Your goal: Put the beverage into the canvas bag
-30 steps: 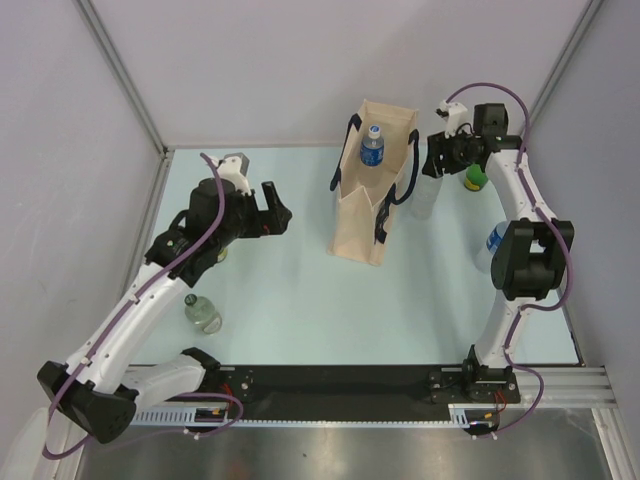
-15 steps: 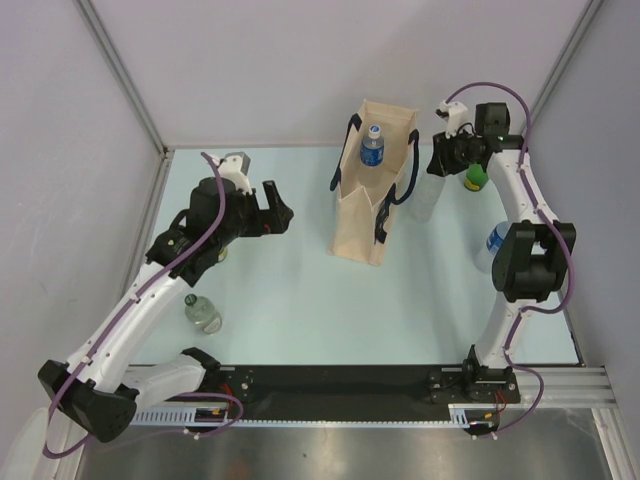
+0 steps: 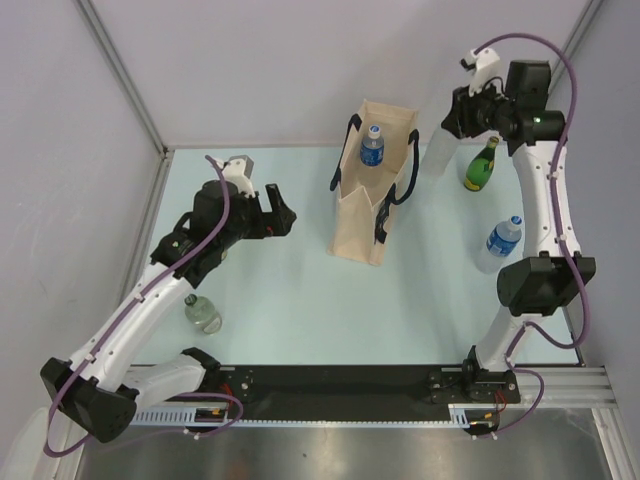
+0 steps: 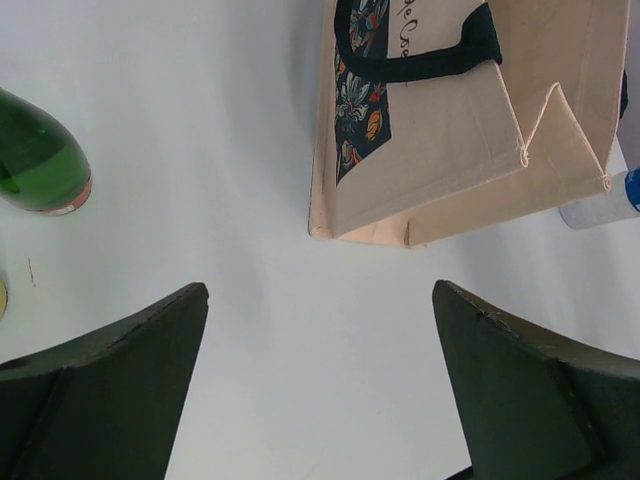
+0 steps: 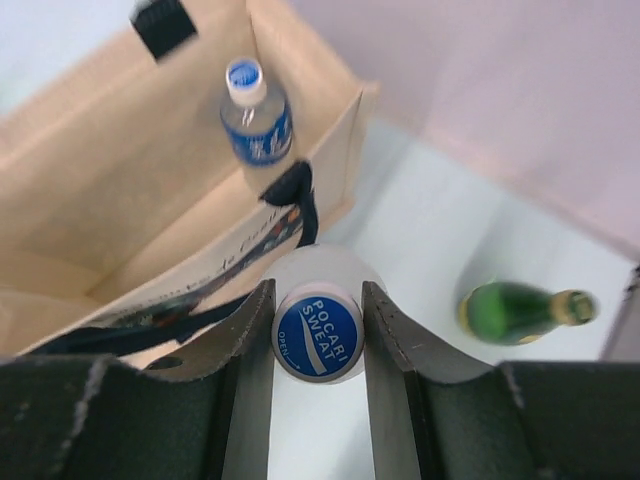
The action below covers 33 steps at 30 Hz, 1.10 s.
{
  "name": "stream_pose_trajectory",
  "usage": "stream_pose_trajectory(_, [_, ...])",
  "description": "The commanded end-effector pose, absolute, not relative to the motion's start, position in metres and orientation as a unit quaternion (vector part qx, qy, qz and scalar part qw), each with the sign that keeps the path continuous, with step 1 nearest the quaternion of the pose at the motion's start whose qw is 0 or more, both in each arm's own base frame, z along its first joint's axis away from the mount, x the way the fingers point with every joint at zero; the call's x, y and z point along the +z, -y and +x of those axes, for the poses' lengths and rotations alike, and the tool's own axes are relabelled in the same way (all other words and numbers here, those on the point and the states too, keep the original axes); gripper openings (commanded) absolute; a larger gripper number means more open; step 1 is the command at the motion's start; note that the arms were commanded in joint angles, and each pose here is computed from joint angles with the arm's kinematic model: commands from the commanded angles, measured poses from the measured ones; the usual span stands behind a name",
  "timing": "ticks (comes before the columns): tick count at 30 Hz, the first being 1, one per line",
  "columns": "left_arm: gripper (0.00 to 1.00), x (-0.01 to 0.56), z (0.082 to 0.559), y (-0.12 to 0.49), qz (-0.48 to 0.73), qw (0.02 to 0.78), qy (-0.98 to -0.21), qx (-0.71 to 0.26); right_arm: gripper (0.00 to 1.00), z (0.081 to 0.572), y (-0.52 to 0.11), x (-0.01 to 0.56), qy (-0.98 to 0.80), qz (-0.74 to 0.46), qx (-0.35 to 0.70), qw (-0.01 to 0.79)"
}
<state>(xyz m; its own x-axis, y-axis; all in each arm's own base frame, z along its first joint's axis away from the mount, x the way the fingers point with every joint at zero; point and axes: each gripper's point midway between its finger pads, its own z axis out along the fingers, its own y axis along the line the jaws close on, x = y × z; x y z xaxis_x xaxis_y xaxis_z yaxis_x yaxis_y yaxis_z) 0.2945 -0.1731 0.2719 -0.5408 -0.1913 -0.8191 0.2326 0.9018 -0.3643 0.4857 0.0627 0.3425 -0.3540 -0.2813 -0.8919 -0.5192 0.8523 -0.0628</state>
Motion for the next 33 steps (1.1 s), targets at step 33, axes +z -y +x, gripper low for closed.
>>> stream_pose_trajectory(33, [1.00, 0.275, 0.284, 0.159, 0.002, 0.512, -0.827, -0.233, 0.00, 0.517, -0.199, 0.412, -0.701, -0.339, 0.162, 0.606])
